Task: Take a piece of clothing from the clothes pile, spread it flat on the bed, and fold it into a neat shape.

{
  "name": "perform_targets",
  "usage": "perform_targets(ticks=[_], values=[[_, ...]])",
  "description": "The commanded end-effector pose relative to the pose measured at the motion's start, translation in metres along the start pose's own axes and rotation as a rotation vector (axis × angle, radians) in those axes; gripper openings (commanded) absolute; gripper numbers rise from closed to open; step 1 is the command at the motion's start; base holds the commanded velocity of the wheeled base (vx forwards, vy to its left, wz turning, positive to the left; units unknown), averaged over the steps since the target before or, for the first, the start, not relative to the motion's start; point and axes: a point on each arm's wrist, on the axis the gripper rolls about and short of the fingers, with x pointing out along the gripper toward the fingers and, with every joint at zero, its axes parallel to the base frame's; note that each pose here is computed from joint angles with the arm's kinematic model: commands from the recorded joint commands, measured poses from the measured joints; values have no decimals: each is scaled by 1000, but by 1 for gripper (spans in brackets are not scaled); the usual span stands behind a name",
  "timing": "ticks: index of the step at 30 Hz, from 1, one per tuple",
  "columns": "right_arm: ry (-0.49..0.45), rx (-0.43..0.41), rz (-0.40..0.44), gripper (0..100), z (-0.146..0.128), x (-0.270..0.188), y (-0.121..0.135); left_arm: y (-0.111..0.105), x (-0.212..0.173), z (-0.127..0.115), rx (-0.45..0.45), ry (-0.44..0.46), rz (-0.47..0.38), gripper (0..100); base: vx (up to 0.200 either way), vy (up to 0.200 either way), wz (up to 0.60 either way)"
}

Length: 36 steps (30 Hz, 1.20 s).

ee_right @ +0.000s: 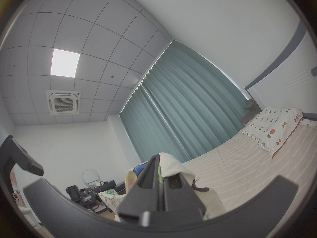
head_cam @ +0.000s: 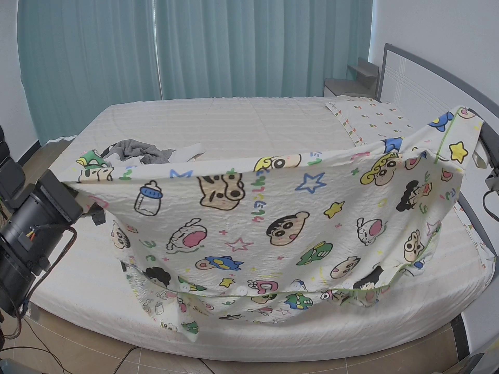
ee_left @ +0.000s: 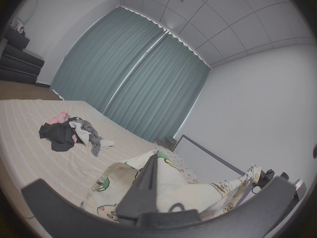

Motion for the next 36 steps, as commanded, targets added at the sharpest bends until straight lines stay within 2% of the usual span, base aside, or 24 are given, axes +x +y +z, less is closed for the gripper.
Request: perform_targets(ticks=[1, 8, 14, 23, 27, 28, 29, 30, 31, 36], values=[[-26, -31, 108, 0, 21, -37, 25, 1, -27, 18, 15, -49, -25, 0, 0, 0, 0], [-24, -43, 171, 0, 30, -51, 35, 2, -40, 27, 13, -72, -40, 0, 0, 0, 0], [-28, -45, 209, 0, 33, -55, 39, 0, -56, 36, -3, -114, -93, 0, 0, 0, 0], [-13, -34, 240, 0, 36, -53, 41, 2, -61, 34, 4, -76, -98, 0, 0, 0, 0], [42, -18, 187, 0, 26, -41, 31, 8, -58, 20, 43, 22, -49, 0, 0, 0, 0], [42, -18, 187, 0, 26, -41, 31, 8, -58, 20, 43, 22, -49, 0, 0, 0, 0], [63, -18, 150, 0, 22, -35, 24, 10, -56, 13, 65, 74, -22, 0, 0, 0, 0], [63, -18, 150, 0, 22, -35, 24, 10, -56, 13, 65, 74, -22, 0, 0, 0, 0], [83, -26, 106, 0, 17, -28, 16, 12, -50, 7, 84, 120, 5, 0, 0, 0, 0], [117, -32, 7, 0, 10, -11, -5, 13, -33, -6, 114, 188, 61, 0, 0, 0, 0]])
